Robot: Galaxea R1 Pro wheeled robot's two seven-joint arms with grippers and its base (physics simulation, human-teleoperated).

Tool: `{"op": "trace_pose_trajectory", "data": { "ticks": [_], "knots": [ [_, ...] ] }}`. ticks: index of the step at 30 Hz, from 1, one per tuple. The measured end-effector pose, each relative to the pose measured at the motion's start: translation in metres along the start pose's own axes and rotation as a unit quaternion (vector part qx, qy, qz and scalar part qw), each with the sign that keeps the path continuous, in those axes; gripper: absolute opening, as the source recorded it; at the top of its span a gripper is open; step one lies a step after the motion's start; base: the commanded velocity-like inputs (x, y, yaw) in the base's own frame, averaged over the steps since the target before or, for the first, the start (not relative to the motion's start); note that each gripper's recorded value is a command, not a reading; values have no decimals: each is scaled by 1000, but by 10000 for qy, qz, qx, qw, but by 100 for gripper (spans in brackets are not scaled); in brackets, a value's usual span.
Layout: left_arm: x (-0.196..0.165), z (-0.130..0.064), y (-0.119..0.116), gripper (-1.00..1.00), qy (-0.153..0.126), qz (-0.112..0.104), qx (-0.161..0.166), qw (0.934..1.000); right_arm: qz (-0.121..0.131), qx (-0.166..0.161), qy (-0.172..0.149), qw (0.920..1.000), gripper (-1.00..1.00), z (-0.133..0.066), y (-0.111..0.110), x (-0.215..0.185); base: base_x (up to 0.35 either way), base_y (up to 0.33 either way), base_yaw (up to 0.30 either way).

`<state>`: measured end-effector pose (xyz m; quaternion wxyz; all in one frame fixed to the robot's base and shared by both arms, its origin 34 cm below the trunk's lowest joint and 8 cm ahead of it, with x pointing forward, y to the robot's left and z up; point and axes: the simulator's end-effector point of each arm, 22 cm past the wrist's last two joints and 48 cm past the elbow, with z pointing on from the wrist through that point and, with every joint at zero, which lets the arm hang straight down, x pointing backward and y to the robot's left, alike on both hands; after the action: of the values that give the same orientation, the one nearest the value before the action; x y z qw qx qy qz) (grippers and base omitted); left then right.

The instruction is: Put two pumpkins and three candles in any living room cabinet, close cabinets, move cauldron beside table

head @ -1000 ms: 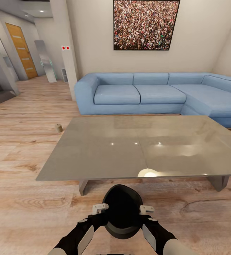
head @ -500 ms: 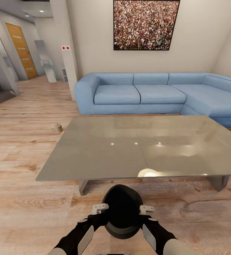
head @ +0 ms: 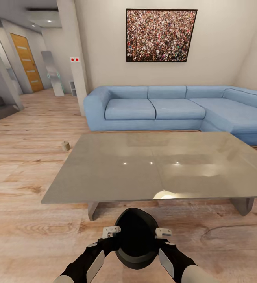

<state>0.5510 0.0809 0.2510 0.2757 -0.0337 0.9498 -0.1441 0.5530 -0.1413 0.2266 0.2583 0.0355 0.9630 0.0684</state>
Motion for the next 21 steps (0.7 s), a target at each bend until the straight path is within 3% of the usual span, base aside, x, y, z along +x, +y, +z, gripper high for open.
{"op": "trace_pose_trajectory", "data": {
  "ticks": [21],
  "knots": [
    [-36, -24, -11, 100, -375, 117, 50, 9992, -49, -44, -414, 9991, 100, -26, 7, -40, 0, 0, 0]
  ]
}}
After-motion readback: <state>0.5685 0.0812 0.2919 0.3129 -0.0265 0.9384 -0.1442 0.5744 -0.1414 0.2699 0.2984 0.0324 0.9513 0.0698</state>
